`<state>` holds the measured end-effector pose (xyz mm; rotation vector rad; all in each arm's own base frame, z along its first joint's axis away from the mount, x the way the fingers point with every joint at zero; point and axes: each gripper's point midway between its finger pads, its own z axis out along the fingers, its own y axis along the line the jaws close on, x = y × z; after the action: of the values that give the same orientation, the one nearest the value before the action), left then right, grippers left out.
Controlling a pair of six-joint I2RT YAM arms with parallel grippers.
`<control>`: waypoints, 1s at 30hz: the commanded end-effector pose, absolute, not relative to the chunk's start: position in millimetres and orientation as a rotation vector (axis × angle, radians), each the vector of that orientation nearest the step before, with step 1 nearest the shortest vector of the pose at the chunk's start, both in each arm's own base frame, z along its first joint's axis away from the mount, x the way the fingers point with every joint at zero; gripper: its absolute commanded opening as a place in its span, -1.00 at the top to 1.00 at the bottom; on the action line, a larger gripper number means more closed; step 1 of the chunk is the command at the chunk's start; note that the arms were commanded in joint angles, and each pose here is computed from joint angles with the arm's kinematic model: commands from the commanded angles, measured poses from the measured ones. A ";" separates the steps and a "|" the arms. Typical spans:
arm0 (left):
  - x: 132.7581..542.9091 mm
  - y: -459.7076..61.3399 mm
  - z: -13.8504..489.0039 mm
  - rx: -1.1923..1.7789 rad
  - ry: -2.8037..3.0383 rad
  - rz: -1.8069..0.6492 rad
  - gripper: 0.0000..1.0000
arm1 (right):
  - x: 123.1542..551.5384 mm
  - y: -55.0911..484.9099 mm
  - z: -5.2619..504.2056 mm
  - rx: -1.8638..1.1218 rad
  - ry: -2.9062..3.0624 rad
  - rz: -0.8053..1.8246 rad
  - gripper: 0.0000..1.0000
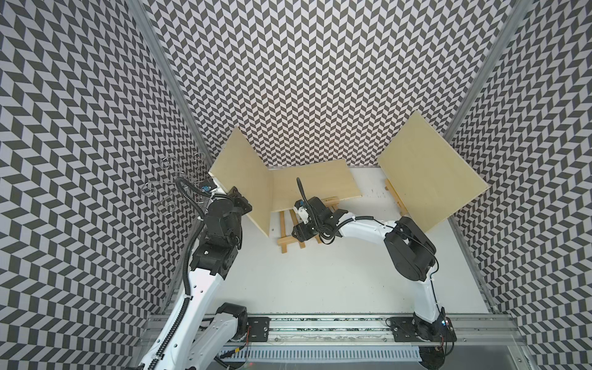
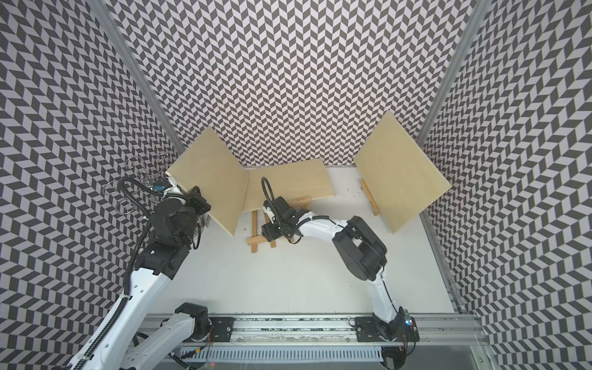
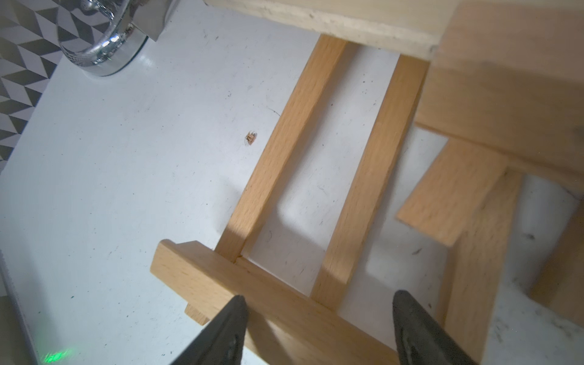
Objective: Assemble the easel
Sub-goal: Move the easel to the center of the board.
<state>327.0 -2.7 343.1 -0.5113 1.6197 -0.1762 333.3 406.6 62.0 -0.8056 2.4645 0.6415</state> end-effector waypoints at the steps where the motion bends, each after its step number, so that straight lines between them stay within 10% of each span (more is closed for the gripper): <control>1: 324.2 -7.0 365.1 -0.484 1.543 -0.212 1.00 | 292.8 357.4 18.8 -0.809 2.677 0.464 -0.44; 30: 334.5 -20.3 353.5 -0.454 1.585 -0.228 1.00 | 189.5 230.9 27.9 -0.669 2.910 0.288 -0.47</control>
<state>333.0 -13.1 336.0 -0.4823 1.6397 -0.1839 225.5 281.8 54.8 -0.6973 2.6936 0.5153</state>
